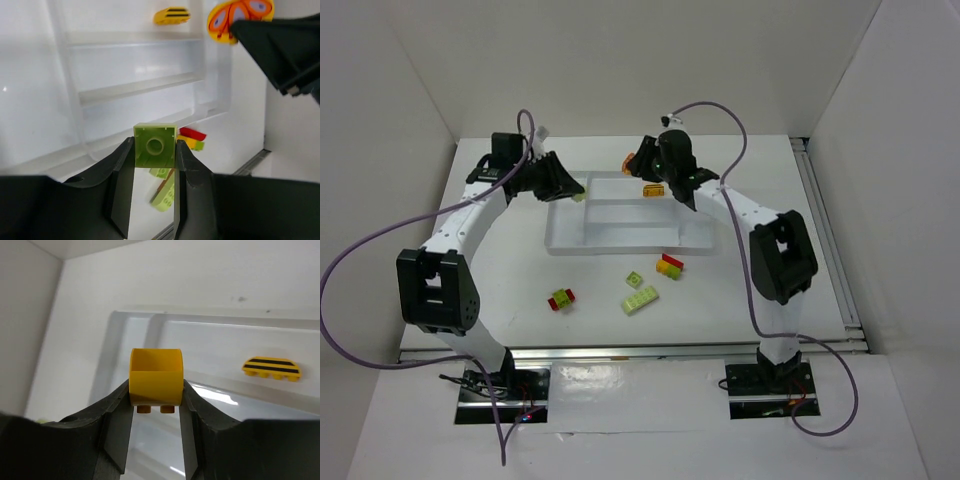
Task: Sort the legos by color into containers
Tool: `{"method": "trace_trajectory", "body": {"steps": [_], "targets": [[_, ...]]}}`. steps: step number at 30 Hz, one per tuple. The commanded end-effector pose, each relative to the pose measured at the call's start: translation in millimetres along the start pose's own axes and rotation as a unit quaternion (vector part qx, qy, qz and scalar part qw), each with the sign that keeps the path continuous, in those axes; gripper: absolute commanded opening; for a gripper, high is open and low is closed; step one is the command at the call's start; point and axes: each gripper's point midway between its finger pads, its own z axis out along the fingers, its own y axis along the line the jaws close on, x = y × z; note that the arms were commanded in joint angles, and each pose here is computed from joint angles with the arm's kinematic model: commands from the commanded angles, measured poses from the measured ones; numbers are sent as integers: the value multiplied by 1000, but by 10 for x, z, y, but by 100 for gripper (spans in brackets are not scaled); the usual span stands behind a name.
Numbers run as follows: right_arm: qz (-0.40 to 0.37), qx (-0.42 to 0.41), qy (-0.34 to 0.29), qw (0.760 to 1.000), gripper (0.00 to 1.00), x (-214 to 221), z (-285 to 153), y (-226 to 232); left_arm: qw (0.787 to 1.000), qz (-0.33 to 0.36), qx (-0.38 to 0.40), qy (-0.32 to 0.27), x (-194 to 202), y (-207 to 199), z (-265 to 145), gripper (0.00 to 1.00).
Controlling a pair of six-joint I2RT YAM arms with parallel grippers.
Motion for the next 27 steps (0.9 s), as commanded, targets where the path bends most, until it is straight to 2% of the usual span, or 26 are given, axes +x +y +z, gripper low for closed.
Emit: {"method": "trace_trajectory", "body": {"steps": [1, 2, 7, 11, 15, 16, 17, 18, 19, 20, 22, 23, 25, 27], "targets": [[-49, 117, 55, 990, 7, 406, 273, -513, 998, 15, -60, -14, 86, 164, -117, 0], [-49, 112, 46, 991, 7, 302, 353, -441, 997, 3, -81, -18, 104, 260, -104, 0], [-53, 109, 56, 991, 7, 440, 577, -407, 988, -16, -150, -24, 122, 563, -74, 0], [-62, 121, 56, 989, 7, 488, 700, -444, 986, -19, -160, -33, 73, 573, -90, 0], [-63, 131, 63, 987, 12, 580, 878, -531, 979, -25, -198, -32, 43, 758, -26, 0], [-63, 127, 57, 988, 17, 511, 909, -481, 977, -33, -207, -27, 72, 833, 23, 0], [-63, 128, 59, 988, 40, 517, 937, -485, 976, -35, -214, -24, 85, 878, 45, 0], [-63, 132, 74, 986, 51, 614, 968, -533, 976, -34, -213, -26, 46, 873, 65, 0], [-63, 126, 66, 988, 58, 512, 970, -458, 974, -37, -222, -22, 50, 944, 120, 0], [-63, 126, 66, 988, 69, 511, 970, -457, 974, -39, -224, -18, 71, 975, 147, 0], [-67, 122, 60, 989, 76, 437, 938, -407, 972, -32, -232, -28, -4, 959, 160, 0], [-67, 127, 67, 987, 79, 495, 899, -449, 969, -31, -242, -32, -41, 1005, 177, 5], [-67, 121, 50, 989, 81, 336, 772, -354, 966, -30, -252, -37, -111, 1042, 207, 16], [-67, 127, 50, 988, 81, 338, 648, -379, 963, -28, -267, -29, -108, 1121, 236, 34]]}}
